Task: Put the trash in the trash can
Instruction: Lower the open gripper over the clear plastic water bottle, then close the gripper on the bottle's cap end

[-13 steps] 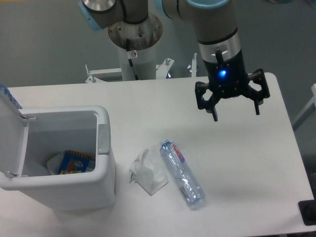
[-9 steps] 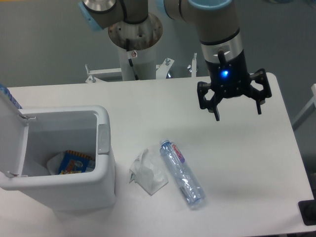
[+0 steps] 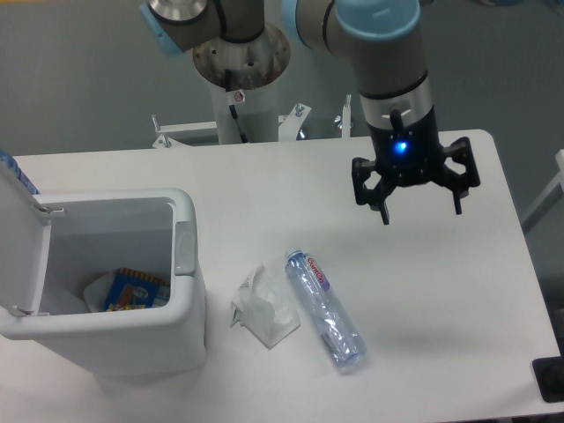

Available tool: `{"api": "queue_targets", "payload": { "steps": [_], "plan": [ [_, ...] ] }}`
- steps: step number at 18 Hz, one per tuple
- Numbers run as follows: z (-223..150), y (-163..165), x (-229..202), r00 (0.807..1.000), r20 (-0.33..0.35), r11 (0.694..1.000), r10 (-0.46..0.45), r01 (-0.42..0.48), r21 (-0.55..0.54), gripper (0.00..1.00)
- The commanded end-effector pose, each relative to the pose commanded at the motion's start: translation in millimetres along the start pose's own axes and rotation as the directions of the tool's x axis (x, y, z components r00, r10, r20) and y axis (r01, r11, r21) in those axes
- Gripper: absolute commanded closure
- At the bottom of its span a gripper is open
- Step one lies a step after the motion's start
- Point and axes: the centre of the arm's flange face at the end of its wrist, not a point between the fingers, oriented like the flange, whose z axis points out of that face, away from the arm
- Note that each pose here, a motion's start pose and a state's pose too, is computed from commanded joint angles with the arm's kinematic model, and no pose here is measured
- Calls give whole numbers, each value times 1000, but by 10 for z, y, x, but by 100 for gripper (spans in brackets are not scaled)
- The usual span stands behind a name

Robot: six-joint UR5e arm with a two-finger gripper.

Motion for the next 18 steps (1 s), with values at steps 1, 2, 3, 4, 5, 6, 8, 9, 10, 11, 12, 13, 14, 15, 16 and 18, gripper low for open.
{"api": "queue_targets", "payload": {
  "steps": [1,2,3,4,5,6,8,9,10,11,12,13,14,15,16,18],
  "plan": [
    [102,-4,45,1000,-10,1000,-8,8,-9,0],
    [167,-6,75,999,-16,999,-49,49,-16,0],
    [194,-21,100,994,-24,995,-104,104,-16,0],
    [225,-53,161,991,-37,991,-132,132,-16,0],
    [332,-98,243,989,-61,991,-134,133,-19,0],
    [483,-123,312,988,-88,991,-131,128,-31,0],
    [858,-145,433,981,-135,988,-143,134,-73,0],
    [1036,-157,498,972,-172,986,-157,144,-86,0],
    [1182,-172,562,960,-220,984,-172,156,-89,0],
    [1283,-189,612,948,-260,982,-186,168,-91,0],
    [1351,-201,621,933,-291,977,-213,195,-90,0],
    [1435,-229,609,907,-330,965,-263,246,-94,0],
    [1520,-250,582,877,-363,949,-315,299,-102,0],
    [1584,-279,594,860,-381,940,-341,323,-111,0],
    [1700,-268,616,856,-383,937,-349,325,-128,0],
    [1887,-269,675,853,-386,936,-351,320,-146,0]
  ]
}}
